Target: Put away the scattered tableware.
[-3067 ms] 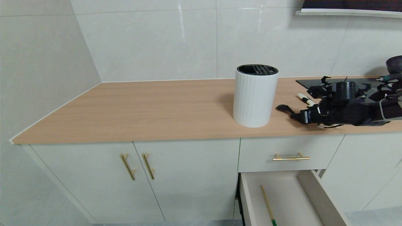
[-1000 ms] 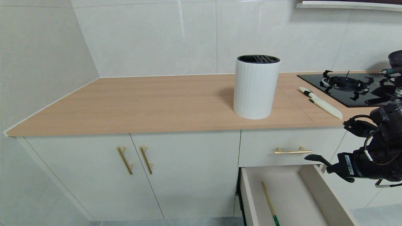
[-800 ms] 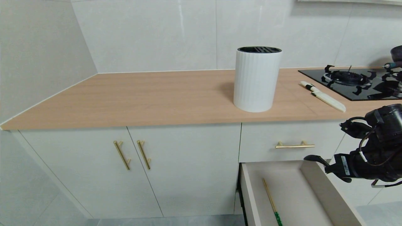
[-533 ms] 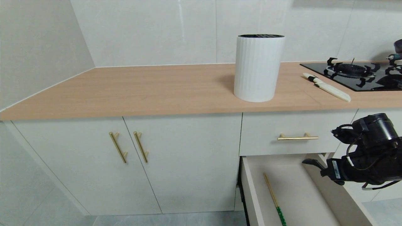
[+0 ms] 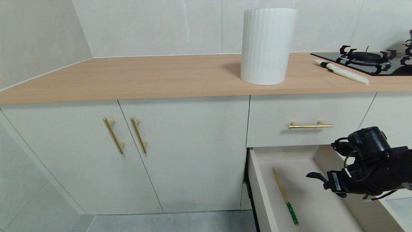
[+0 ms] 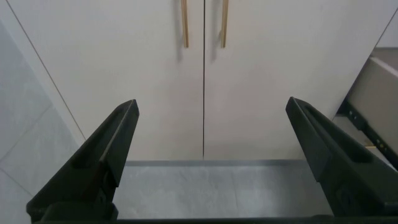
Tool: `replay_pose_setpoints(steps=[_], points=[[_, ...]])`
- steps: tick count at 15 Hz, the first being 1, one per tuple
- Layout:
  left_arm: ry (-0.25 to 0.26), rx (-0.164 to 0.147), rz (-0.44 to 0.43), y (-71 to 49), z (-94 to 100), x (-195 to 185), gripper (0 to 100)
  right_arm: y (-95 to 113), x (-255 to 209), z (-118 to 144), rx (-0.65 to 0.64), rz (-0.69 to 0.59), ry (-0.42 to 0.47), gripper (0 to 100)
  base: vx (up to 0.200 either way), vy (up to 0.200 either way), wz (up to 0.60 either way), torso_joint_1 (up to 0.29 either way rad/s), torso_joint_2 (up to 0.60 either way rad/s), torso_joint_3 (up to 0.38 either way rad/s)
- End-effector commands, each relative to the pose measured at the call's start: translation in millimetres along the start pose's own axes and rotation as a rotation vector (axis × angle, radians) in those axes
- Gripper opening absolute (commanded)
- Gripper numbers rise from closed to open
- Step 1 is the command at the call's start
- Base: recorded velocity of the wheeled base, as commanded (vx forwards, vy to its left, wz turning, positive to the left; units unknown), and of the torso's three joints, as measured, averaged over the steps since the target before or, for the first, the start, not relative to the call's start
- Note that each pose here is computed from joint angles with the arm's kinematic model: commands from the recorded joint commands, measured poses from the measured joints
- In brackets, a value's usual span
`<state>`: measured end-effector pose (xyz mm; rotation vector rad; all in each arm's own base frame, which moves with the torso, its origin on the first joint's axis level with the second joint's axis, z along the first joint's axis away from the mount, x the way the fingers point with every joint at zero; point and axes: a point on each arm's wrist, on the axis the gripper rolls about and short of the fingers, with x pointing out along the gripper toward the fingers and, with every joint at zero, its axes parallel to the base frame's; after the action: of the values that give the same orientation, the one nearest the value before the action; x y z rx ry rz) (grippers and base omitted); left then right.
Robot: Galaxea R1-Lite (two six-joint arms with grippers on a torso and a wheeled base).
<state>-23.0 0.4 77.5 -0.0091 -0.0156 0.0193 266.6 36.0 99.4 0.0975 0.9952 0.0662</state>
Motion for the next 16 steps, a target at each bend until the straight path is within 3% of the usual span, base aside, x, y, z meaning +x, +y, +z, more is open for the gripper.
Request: replay_pose_setpoints(steps=[1, 3, 9, 16], points=[[-0.001, -0.002, 0.001, 0.0, 0.3, 0, 100, -1, 17, -3, -0.001, -0.007, 0.047, 0, 0.0, 0.0, 0.0, -0.002, 0.09, 0.085], [-0.001, 0.0, 0.001, 0.0, 0.3, 0, 100, 0, 38, -6, -0.006, -0.013, 0.08, 0, 0.0, 0.0, 0.0, -0.001, 0.03, 0.021], [-0.001, 0.0, 0.001, 0.0, 0.3, 0, 100, -3, 105, -14, -0.016, -0.076, 0.057, 0, 0.0, 0.0, 0.0, 0.0, 0.0, 0.0], [-0.001, 0.0, 0.001, 0.0, 0.3, 0, 100, -6, 137, -27, -0.041, -0.098, 0.081, 0, 0.0, 0.0, 0.0, 0.0, 0.0, 0.0]])
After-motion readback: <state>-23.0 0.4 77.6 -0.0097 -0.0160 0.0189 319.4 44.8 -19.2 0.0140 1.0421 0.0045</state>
